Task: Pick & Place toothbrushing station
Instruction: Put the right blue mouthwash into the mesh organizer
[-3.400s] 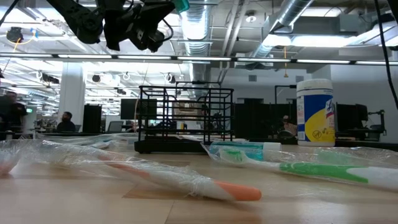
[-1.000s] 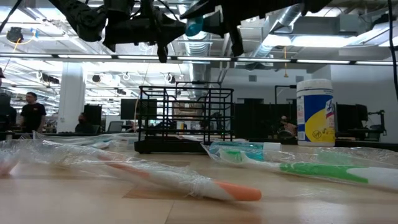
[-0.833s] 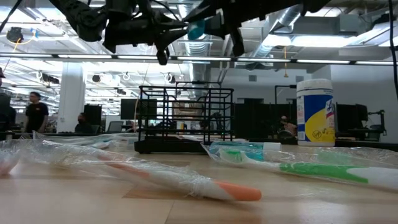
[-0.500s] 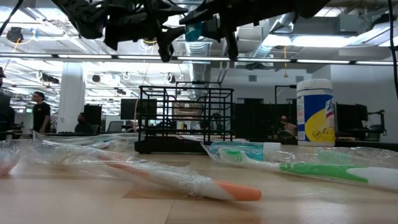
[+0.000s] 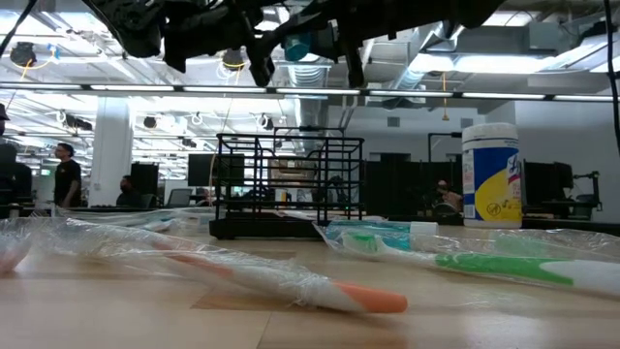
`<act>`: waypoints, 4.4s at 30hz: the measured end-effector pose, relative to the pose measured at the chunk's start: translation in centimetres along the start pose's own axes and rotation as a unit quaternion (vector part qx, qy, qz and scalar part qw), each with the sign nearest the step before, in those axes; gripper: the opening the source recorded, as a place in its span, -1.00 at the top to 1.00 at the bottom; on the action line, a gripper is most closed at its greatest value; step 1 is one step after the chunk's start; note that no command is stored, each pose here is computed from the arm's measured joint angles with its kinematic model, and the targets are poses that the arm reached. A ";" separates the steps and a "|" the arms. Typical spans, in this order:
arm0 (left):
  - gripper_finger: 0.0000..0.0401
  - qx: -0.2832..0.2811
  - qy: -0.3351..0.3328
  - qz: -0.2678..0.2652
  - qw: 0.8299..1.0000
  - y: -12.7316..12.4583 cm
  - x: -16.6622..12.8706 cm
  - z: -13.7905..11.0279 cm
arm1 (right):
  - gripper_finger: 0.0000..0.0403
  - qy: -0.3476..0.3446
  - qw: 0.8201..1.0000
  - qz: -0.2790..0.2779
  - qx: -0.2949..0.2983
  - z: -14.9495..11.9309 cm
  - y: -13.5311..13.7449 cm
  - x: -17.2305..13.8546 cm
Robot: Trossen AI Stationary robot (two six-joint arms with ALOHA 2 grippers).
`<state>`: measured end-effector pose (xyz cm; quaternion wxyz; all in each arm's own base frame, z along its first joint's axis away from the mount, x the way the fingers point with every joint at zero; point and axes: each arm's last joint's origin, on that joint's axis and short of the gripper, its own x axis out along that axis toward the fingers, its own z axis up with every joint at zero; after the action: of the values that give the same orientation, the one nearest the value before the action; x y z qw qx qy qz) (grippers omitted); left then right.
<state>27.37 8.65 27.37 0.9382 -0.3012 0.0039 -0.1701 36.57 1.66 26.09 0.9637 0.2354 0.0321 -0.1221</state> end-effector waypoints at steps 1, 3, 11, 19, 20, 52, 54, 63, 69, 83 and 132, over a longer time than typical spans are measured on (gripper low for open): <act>0.12 0.000 0.003 -0.004 1.000 0.0 0.0 0.0 | 0.72 0.000 1.000 -0.001 -0.001 0.0 -0.1 0.0; 0.12 0.002 0.005 -0.008 1.000 -0.2 0.1 -0.1 | 0.72 -0.004 1.000 0.000 -0.001 0.2 -0.2 0.1; 0.19 0.011 0.003 -0.001 1.000 -0.3 0.4 -0.4 | 0.72 -0.003 1.000 0.008 0.001 0.4 -0.5 0.2; 0.51 0.026 -0.002 0.010 1.000 -0.2 0.4 -0.4 | 0.72 -0.002 1.000 0.015 0.004 0.6 -0.5 0.2; 0.57 0.028 -0.003 0.010 1.000 -0.2 0.4 -0.3 | 0.72 -0.002 1.000 0.016 0.004 0.7 -0.4 0.3; 0.60 0.190 0.068 0.060 0.978 0.1 1.1 -2.5 | -0.36 0.137 0.990 -0.031 -0.005 7.2 -1.8 -9.0; 0.60 0.200 0.071 0.063 0.975 -0.6 1.6 -3.2 | -0.36 0.128 0.991 -0.034 -0.003 7.8 -2.0 -9.6; 0.60 0.263 0.097 0.125 0.952 -1.8 2.3 -7.1 | -0.36 0.094 0.995 -0.033 -0.016 9.7 -2.4 -11.5; 0.60 0.263 0.096 0.151 0.948 -1.1 1.1 -8.9 | -0.36 0.091 0.995 -0.031 -0.031 9.8 -2.4 -11.6; 0.60 0.248 0.044 0.130 0.959 -2.2 2.2 -9.6 | -0.36 0.095 0.994 -0.027 -0.044 9.7 -2.4 -11.5; 0.50 0.251 0.100 0.162 0.949 1.7 4.3 -15.5 | -0.36 0.079 0.993 0.000 -0.091 10.1 -2.2 -11.4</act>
<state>30.30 -0.18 14.18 0.9933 -0.0329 0.1032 -0.0405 24.98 -2.41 35.45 0.9755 0.1554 0.1192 -0.1000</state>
